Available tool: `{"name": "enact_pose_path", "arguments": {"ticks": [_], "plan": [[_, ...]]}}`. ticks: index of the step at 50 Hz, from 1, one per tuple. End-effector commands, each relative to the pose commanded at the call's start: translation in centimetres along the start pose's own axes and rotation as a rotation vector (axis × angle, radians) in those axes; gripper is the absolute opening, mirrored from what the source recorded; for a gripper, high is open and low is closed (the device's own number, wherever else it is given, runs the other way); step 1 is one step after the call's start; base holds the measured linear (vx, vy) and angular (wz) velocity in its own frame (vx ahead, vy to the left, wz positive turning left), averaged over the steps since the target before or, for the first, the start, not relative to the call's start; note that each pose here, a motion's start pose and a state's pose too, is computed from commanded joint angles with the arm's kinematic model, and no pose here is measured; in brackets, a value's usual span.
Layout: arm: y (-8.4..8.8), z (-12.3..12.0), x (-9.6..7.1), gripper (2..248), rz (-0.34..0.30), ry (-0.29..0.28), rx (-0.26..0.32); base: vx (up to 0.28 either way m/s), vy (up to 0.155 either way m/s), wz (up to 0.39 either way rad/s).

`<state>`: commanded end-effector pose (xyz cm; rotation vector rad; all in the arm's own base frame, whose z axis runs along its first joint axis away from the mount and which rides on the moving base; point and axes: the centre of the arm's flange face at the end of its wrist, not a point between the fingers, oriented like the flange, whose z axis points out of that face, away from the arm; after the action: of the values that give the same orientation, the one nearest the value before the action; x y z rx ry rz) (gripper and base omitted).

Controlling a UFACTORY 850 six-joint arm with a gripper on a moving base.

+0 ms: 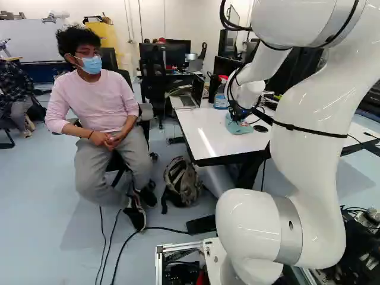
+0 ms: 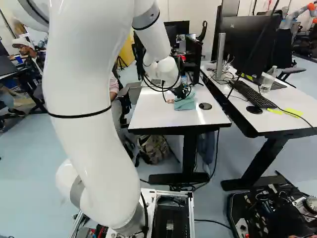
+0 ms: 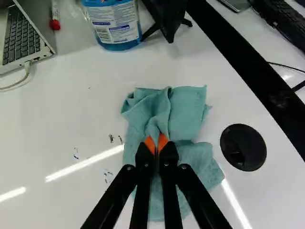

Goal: Clean the table with the green towel

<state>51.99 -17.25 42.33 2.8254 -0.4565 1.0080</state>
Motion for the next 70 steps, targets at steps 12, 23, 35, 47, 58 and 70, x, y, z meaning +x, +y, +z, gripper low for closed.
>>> {"name": "enact_pose_path", "arguments": {"ticks": [12, 23, 35, 47, 58, 70], "plan": [[-2.2, 0.2, 0.2, 28, -0.031, 0.002, 0.025, 0.000, 0.000, 0.000], [-4.3, 0.4, 0.4, 28, -0.059, 0.003, 0.049, 0.000, 0.000, 0.000], [-6.5, 0.5, 0.6, 28, -0.090, 0.006, 0.074, 0.000, 0.000, 0.000], [-8.5, 0.2, 0.2, 28, -0.118, 0.005, 0.097, 0.000, 0.000, 0.000], [-10.1, -0.5, -0.6, 28, -0.143, 0.001, 0.117, 0.000, 0.000, 0.000], [-10.1, -1.9, -2.2, 28, -0.149, -0.008, 0.121, 0.000, 0.000, 0.000]]}}
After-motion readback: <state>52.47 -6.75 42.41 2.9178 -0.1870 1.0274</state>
